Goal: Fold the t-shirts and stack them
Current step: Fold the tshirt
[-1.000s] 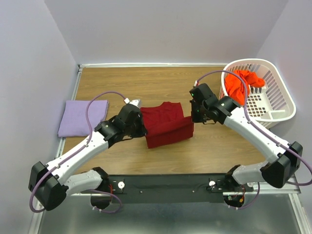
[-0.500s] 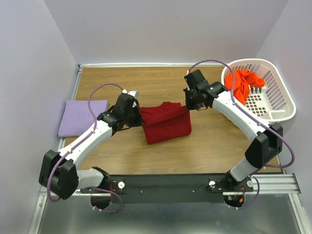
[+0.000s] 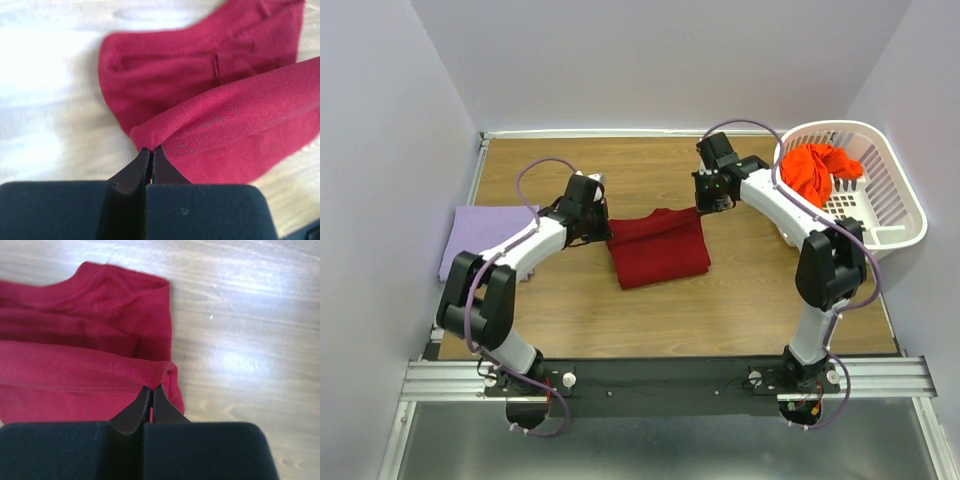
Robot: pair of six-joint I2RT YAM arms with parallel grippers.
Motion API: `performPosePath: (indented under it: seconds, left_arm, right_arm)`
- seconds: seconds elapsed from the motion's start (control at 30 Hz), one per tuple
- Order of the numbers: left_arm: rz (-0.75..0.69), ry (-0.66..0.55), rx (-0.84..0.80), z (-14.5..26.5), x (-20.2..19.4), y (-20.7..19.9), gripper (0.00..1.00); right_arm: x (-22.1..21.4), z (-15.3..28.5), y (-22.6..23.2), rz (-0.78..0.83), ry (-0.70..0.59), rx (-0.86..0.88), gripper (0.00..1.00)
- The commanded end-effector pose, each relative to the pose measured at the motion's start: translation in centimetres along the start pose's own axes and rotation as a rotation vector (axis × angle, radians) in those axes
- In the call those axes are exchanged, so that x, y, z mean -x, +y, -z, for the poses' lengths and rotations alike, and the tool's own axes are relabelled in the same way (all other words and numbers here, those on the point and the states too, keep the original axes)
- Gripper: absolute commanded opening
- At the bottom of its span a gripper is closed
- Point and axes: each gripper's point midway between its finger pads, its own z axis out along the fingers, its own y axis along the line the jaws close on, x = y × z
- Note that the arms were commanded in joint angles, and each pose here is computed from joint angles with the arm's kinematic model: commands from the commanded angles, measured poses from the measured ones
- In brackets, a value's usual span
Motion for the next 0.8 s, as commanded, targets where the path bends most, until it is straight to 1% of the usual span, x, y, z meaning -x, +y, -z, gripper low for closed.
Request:
performPosePath:
  seconds: [0.0, 0.17, 0.2, 0.3, 0.37, 0.47, 0.5, 0.53, 0.57, 0.6, 0.63, 0.67, 0.7, 0.73, 0.77]
  left_arm:
    - [-0.03, -0.006, 0.064, -1.5, 1.2, 2.0, 0.0]
    - [-0.011, -0.014, 0.112, -2.8, 2.1, 2.8, 0.0]
    - [-0.007, -0.022, 0.119, -2.9, 2.3, 2.9, 0.0]
    - [0.016, -0.046, 0.137, -3.0, 2.7, 3.1, 0.0]
    - [0.032, -0.05, 0.136, -3.0, 2.6, 3.2, 0.04]
    - [0.047, -0.056, 0.132, -2.5, 2.4, 3.1, 0.04]
    - [0.055, -0.078, 0.167, -2.3, 2.7, 3.7, 0.09]
    - [0.059, -0.078, 0.166, -2.3, 2.7, 3.6, 0.09]
    - [0.065, -0.089, 0.171, -2.0, 2.8, 3.7, 0.18]
    - [0.072, -0.094, 0.172, -1.9, 2.8, 3.7, 0.24]
    - [0.076, -0.108, 0.168, -1.5, 3.0, 3.6, 0.41]
    - [0.082, -0.118, 0.168, -1.2, 3.0, 3.6, 0.49]
    - [0.09, -0.135, 0.162, -0.8, 3.3, 3.4, 0.52]
    - [0.091, -0.162, 0.15, 0.2, 3.5, 3.1, 0.58]
    - [0.093, -0.175, 0.145, 0.7, 3.6, 3.0, 0.6]
  right_arm:
    - [1.9, -2.4, -1.8, -0.004, -0.029, -0.017, 0.0]
    - [1.7, -4.6, -2.2, -0.01, -0.019, -0.017, 0.01]
    - [1.8, -4.9, -2.3, -0.006, -0.02, -0.017, 0.05]
    - [2.2, -5.6, -2.4, 0.0, -0.033, -0.019, 0.1]
    - [2.6, -5.4, -2.3, 0.007, -0.048, -0.016, 0.11]
    - [3.4, -4.6, -1.9, 0.016, -0.082, 0.008, 0.11]
    - [3.6, -4.5, -1.7, 0.019, -0.089, 0.015, 0.13]
    - [3.8, -4.3, -1.6, 0.021, -0.096, 0.019, 0.16]
    - [3.9, -4.2, -1.6, 0.024, -0.099, 0.022, 0.21]
    - [4.0, -4.0, -1.5, 0.024, -0.104, 0.026, 0.3]
    - [4.0, -4.0, -1.5, 0.026, -0.104, 0.026, 0.34]
    - [4.1, -3.6, -1.5, 0.027, -0.111, 0.029, 0.36]
    - [4.0, -3.1, -0.9, 0.032, -0.115, 0.064, 0.41]
    - [4.2, -2.6, -0.7, 0.034, -0.127, 0.075, 0.43]
    - [4.1, -2.2, -0.5, 0.035, -0.135, 0.089, 0.44]
